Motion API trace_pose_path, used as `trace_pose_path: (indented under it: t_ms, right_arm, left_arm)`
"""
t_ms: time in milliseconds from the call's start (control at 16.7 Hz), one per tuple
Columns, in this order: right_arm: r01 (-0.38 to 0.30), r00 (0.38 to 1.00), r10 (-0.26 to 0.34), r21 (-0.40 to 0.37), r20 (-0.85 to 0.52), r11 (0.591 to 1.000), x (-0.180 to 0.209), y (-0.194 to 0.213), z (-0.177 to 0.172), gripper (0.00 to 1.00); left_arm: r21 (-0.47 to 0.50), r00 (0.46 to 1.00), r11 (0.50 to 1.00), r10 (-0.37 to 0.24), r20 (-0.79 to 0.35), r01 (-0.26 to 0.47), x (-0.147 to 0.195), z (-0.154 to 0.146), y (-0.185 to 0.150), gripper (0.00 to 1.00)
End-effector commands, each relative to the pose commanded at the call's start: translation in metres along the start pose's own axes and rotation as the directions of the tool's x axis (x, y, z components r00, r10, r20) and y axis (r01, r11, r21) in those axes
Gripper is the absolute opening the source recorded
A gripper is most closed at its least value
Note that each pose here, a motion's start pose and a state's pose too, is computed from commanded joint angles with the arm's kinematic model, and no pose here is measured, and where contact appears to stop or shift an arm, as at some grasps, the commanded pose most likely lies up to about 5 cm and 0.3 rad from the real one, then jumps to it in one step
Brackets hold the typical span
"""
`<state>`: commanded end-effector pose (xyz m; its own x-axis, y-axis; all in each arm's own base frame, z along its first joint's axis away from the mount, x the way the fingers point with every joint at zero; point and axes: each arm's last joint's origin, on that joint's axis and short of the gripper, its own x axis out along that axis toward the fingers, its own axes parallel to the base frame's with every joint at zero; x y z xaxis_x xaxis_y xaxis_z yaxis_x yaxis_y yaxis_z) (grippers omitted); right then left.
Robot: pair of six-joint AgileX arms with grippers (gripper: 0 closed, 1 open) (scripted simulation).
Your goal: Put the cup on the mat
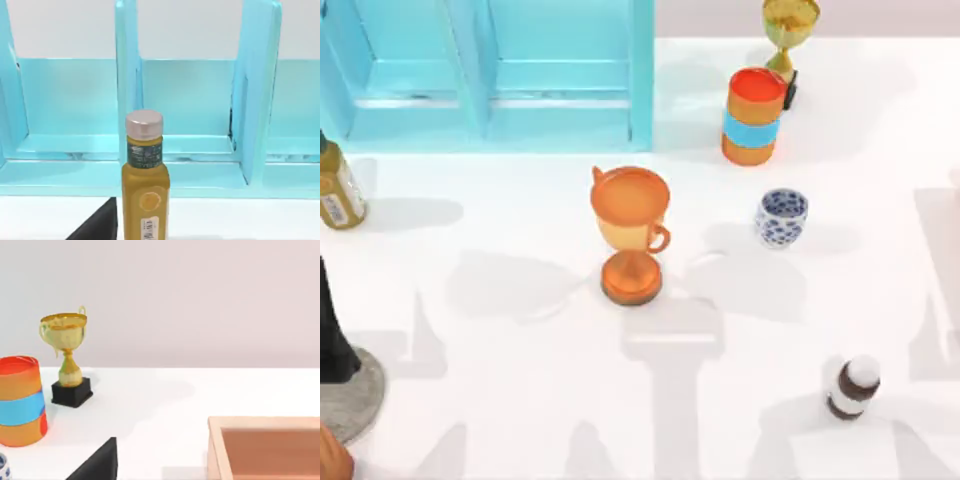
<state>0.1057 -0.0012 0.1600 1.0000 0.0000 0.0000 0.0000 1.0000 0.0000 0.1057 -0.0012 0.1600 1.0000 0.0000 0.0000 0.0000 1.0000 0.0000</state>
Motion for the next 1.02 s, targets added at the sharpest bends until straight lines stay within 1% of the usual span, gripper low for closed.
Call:
trace_pose_path:
  t_ms: [120,180,300,420,540,600,660,720,780,900,1020]
  right_arm:
    - [0.0,1.0,0.0,0.0,0.0,1.0,0.0,0.0,0.0,1.0]
    - [0.0,1.0,0.0,0.0,0.0,1.0,0.0,0.0,0.0,1.0]
    - [0.0,1.0,0.0,0.0,0.0,1.0,0.0,0.0,0.0,1.0]
    - [0.0,1.0,0.0,0.0,0.0,1.0,0.0,0.0,0.0,1.0]
    - [0.0,1.0,0.0,0.0,0.0,1.0,0.0,0.0,0.0,1.0]
    - [0.0,1.0,0.0,0.0,0.0,1.0,0.0,0.0,0.0,1.0]
    - [0.0,1.0,0.0,0.0,0.0,1.0,0.0,0.0,0.0,1.0]
    - [0.0,1.0,0.0,0.0,0.0,1.0,0.0,0.0,0.0,1.0]
    - [0.0,1.0,0.0,0.0,0.0,1.0,0.0,0.0,0.0,1.0]
    - [0.0,1.0,0.0,0.0,0.0,1.0,0.0,0.0,0.0,1.0]
    - [0.0,1.0,0.0,0.0,0.0,1.0,0.0,0.0,0.0,1.0]
  left_arm:
    - [0.0,1.0,1.0,0.0,0.0,0.0,0.0,0.0,0.0,1.0]
    - [0.009,1.0,1.0,-0.01,-0.008,0.01,0.0,0.002,-0.001,1.0]
    - [0.055,0.997,0.996,-0.063,-0.048,0.066,0.0,0.011,-0.006,1.0]
    - [0.128,0.981,0.977,-0.153,-0.12,0.168,0.001,0.027,-0.014,1.0]
    - [0.209,0.939,0.927,-0.265,-0.217,0.31,0.004,0.05,-0.025,1.0]
    - [0.244,0.905,0.886,-0.325,-0.276,0.393,0.008,0.063,-0.032,1.0]
    - [0.273,0.859,0.834,-0.383,-0.341,0.48,0.013,0.077,-0.04,1.0]
    - [0.291,0.801,0.769,-0.437,-0.41,0.569,0.02,0.09,-0.05,1.0]
    - [0.298,0.731,0.694,-0.483,-0.482,0.655,0.03,0.102,-0.062,1.0]
    - [0.273,0.562,0.522,-0.547,-0.621,0.808,0.054,0.122,-0.092,1.0]
    - [0.203,0.377,0.346,-0.567,-0.732,0.916,0.085,0.135,-0.13,1.0]
